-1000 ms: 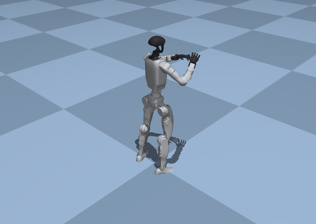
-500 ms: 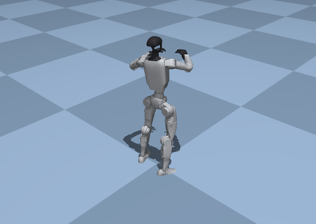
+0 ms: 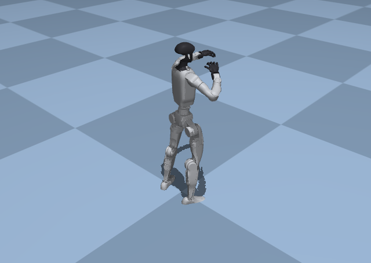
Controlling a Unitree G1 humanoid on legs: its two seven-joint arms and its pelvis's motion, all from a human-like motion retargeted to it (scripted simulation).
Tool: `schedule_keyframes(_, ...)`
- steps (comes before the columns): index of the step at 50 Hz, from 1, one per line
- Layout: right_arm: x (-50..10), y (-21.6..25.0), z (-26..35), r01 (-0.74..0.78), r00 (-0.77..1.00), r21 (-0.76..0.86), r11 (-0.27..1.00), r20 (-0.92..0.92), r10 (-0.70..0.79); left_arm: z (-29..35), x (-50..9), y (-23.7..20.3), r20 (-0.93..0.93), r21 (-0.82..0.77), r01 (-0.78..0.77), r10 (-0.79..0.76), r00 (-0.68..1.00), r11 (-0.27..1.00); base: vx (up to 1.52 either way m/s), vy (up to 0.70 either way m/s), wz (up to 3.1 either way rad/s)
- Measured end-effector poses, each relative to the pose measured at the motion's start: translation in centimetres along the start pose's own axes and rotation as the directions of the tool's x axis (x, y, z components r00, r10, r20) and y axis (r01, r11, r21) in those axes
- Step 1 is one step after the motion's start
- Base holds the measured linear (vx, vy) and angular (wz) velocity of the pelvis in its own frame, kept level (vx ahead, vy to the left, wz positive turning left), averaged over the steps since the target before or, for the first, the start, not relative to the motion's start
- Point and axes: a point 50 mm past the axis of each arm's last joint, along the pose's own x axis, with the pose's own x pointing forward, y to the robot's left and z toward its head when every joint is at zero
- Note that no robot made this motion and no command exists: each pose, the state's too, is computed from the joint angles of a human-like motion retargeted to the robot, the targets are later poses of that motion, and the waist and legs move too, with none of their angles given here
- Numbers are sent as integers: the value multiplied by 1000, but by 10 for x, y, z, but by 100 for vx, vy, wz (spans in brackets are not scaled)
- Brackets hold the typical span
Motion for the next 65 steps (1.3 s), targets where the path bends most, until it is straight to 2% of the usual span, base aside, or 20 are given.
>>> schedule_keyframes(8,-22,12,-61,-55,949,-158,986,-317,2,94,-8,19,359,-159,-121,172,917,980,-1,1,3)
schedule_keyframes(15,-30,24,-130,-206,805,-170,964,-589,68,179,-65,31,700,-251,-153,289,654,956,0,4,48)
schedule_keyframes(18,-42,25,-163,-284,703,-173,943,-707,82,194,-92,25,802,-229,-145,271,532,963,0,0,62)
schedule_keyframes(21,-65,22,-190,-356,578,-157,921,-811,85,191,-107,10,850,-182,-109,212,482,977,0,-2,63)
schedule_keyframes(28,-128,-1,-209,-408,358,-129,904,-933,29,154,-106,-30,793,-84,42,41,608,996,0,-1,54)
schedule_keyframes(33,-135,-8,-191,-425,423,-151,893,-905,48,156,-119,-30,810,-125,100,44,584,987,0,-1,18)
schedule_keyframes(40,-94,9,-141,-400,649,-108,910,-734,198,200,-153,0,914,-232,98,182,363,968,-1,0,-18)
schedule_keyframes(43,-74,14,-117,-336,739,-99,937,-644,198,216,-149,10,904,-304,95,256,343,948,-3,-1,-54)
schedule_keyframes(48,-48,13,-73,-203,872,-133,970,-476,117,245,-111,22,819,-433,23,383,427,901,-5,-2,-72)
schedule_keyframes(51,-37,12,-51,-143,923,-137,980,-376,82,257,-78,28,748,-448,-60,410,522,892,-5,-4,-77)
schedule_keyframes(55,-27,11,-29,-99,957,-103,990,-282,67,263,-29,33,644,-362,-155,367,671,919,-4,-4,-70)
schedule_keyframes(60,-18,10,-14,-60,974,-47,997,-223,48,248,19,32,496,-229,-144,242,834,963,-3,-3,-51)
schedule_keyframes(65,-19,14,-16,-30,972,-40,999,-233,20,236,33,31,408,-279,-101,213,888,955,-1,-1,-17)
